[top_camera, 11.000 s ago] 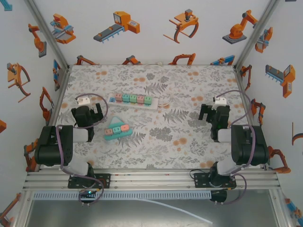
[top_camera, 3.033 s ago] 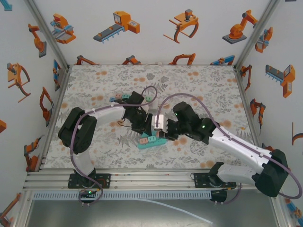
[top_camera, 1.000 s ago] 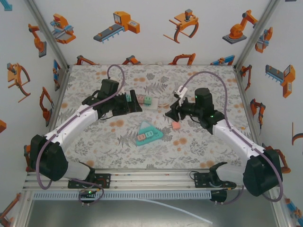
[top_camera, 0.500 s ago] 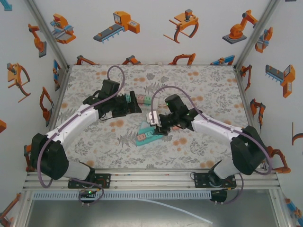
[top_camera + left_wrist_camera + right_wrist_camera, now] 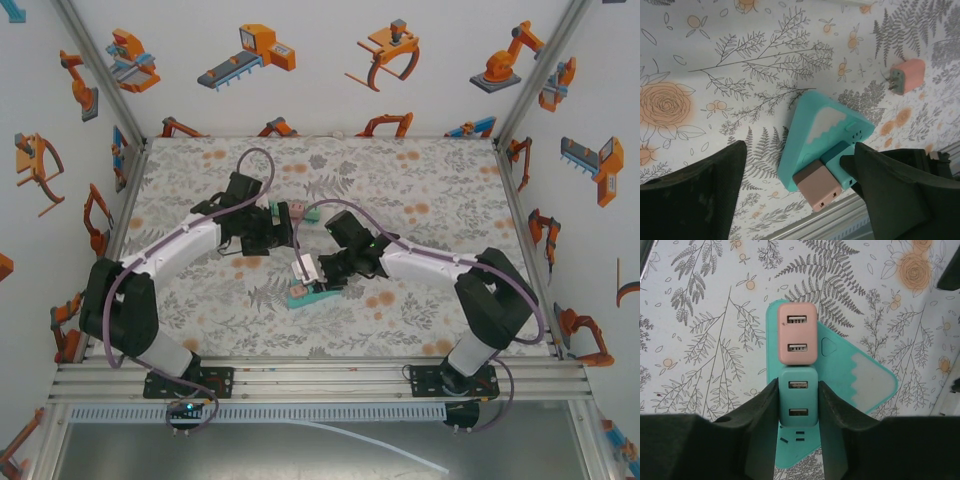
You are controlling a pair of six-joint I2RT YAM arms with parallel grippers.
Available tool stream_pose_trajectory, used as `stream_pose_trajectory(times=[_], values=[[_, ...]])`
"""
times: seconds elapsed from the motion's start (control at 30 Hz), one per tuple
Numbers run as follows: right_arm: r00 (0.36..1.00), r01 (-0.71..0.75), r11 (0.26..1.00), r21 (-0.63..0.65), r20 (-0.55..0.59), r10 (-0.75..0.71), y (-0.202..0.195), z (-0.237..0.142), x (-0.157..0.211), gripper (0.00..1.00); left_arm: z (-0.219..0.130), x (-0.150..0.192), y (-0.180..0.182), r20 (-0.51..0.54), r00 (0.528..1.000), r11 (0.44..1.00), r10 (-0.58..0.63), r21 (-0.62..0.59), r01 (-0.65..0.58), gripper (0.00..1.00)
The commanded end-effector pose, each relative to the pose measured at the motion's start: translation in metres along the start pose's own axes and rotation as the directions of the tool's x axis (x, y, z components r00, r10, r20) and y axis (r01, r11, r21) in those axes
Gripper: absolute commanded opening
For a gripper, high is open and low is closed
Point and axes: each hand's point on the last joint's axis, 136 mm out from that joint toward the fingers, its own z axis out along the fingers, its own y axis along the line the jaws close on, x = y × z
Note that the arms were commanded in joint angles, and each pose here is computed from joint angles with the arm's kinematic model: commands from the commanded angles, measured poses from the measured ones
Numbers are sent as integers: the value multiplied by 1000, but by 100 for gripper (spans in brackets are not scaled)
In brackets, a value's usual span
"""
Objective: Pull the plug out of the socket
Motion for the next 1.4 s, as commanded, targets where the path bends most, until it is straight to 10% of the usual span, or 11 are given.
stream_pose_trajectory(times=[0.0,0.67,1.37], values=[[999,36,999,18,3,-36,-10,0,-7,29,14,18,8,-78,996,999,40,4,-40,71],[1000,-2,1000,28,2,2,-14,3,-7,25,69,84,6,-313,949,991,46,131,-5,63],[999,6,991,134,45,-12,-43,-22,-46,17,74,121,63,-369,929,991,42,-104,-87,56]])
